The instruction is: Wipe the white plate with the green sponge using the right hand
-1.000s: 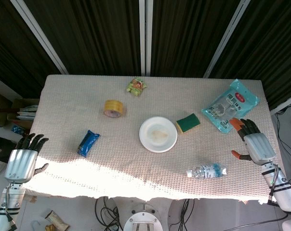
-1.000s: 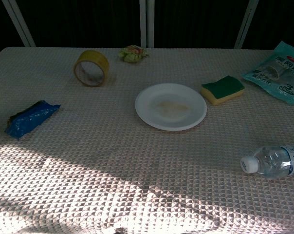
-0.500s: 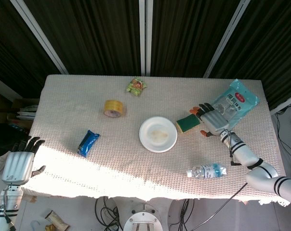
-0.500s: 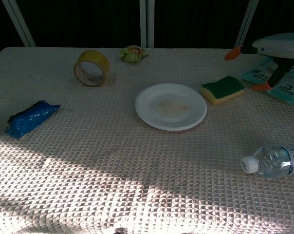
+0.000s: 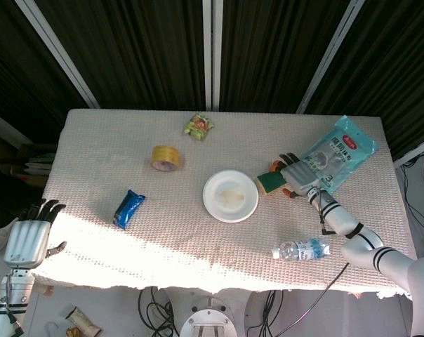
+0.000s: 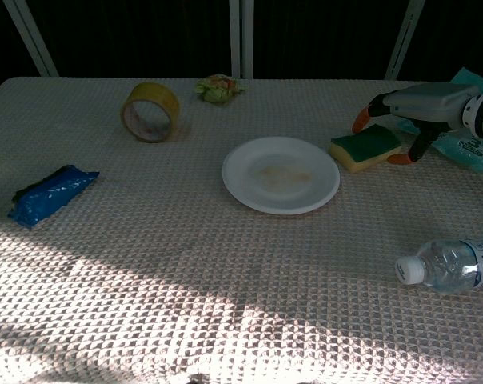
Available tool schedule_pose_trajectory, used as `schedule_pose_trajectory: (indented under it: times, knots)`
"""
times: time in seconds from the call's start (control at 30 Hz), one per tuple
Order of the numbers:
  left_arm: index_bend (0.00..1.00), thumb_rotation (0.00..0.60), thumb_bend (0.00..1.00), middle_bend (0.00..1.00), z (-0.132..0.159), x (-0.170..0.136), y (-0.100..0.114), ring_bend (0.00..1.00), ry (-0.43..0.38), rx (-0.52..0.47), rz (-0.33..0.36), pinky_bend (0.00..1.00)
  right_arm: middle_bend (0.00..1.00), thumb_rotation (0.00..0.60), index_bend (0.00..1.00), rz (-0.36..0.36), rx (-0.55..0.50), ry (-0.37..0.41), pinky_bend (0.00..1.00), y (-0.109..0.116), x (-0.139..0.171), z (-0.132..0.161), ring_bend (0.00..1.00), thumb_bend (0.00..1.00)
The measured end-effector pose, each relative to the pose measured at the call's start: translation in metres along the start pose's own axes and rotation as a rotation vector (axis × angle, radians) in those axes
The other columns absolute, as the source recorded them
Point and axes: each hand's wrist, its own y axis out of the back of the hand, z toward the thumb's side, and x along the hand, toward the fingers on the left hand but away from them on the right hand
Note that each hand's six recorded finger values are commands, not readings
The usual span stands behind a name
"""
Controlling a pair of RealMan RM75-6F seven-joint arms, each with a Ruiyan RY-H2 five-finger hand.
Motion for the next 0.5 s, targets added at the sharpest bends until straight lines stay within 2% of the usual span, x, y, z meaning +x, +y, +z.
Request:
schedule_pose_trajectory:
  times: [0.37,0.5]
  knots:
    - [0.25,0.6,0.09,0.2,0.0,0.0,-0.001,0.15,0.002,0.0,-0.006,0.2,0.27,0.6,0.43,-0.043,0.006,0.019,0.15,0.0,-0.009,0.001,0.09,0.3]
    - [0.25,0.6,0.09,0.2,0.0,0.0,-0.001,0.15,0.004,-0.001,-0.008,0.2,0.32,0.6,0.52,-0.06,0.009,0.026,0.18,0.001,-0.012,0.002,0.14,0.33]
